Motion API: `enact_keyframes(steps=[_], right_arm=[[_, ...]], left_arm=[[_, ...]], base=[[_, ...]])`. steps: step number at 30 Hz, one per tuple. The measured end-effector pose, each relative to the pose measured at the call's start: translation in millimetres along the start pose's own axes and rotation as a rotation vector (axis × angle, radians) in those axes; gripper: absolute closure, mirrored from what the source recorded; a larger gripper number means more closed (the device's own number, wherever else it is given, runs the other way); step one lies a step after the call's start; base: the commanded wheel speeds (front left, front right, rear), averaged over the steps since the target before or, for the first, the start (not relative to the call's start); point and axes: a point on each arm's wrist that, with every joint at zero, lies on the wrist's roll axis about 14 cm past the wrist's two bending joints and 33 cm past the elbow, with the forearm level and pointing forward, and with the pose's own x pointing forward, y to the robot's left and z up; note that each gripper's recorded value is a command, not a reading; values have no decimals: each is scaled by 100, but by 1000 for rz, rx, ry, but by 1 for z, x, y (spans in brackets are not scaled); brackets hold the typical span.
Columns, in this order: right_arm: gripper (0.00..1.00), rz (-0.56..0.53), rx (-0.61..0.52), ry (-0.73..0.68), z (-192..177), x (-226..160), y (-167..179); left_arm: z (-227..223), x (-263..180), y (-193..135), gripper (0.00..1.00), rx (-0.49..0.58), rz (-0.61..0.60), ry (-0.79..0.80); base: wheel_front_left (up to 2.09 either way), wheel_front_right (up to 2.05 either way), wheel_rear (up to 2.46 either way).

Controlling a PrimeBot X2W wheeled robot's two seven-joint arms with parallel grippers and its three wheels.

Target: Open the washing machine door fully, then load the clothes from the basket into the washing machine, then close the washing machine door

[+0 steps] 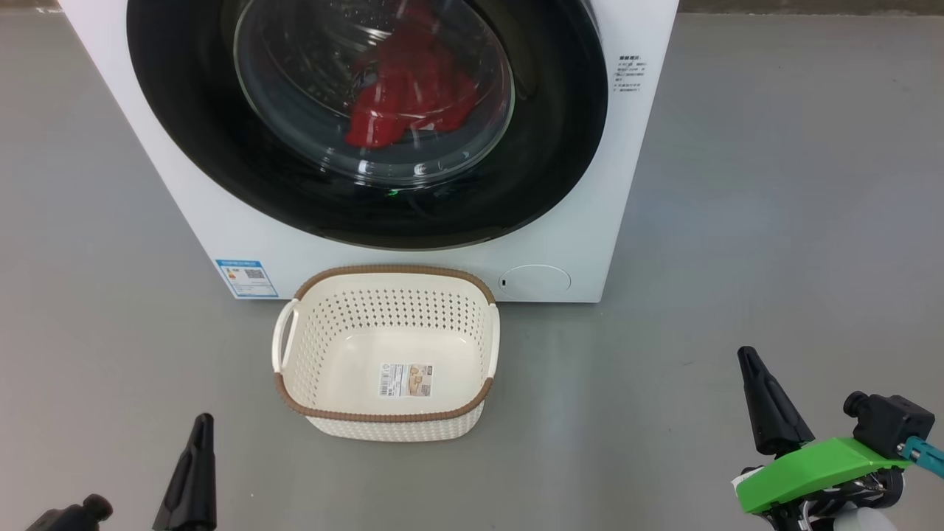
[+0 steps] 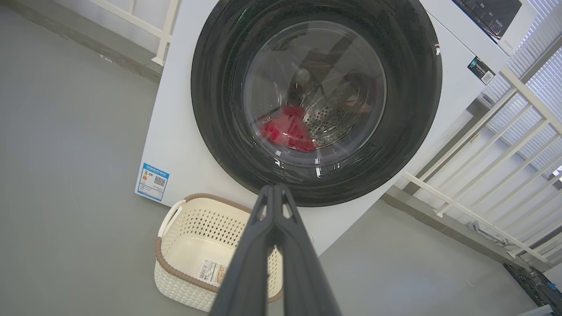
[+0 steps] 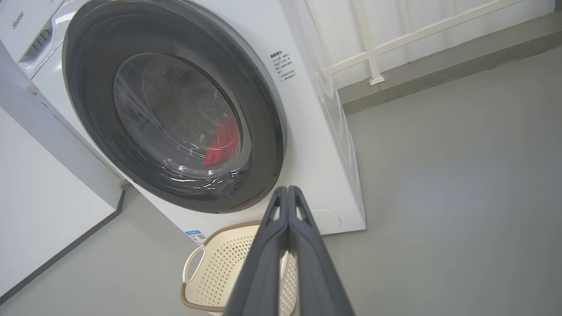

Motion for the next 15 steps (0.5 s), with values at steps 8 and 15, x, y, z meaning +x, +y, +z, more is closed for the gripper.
enact_keyframes(steps=[8,15], right_arm=[[100,-24,79,8,0,-2,-4],[100,-48,154,1,2,-3,-9]], left_arm=[[-2,1,4,100,-69,21,9],[0,5,4,100,-133,29,7]], base=[[0,0,0],[0,0,0]])
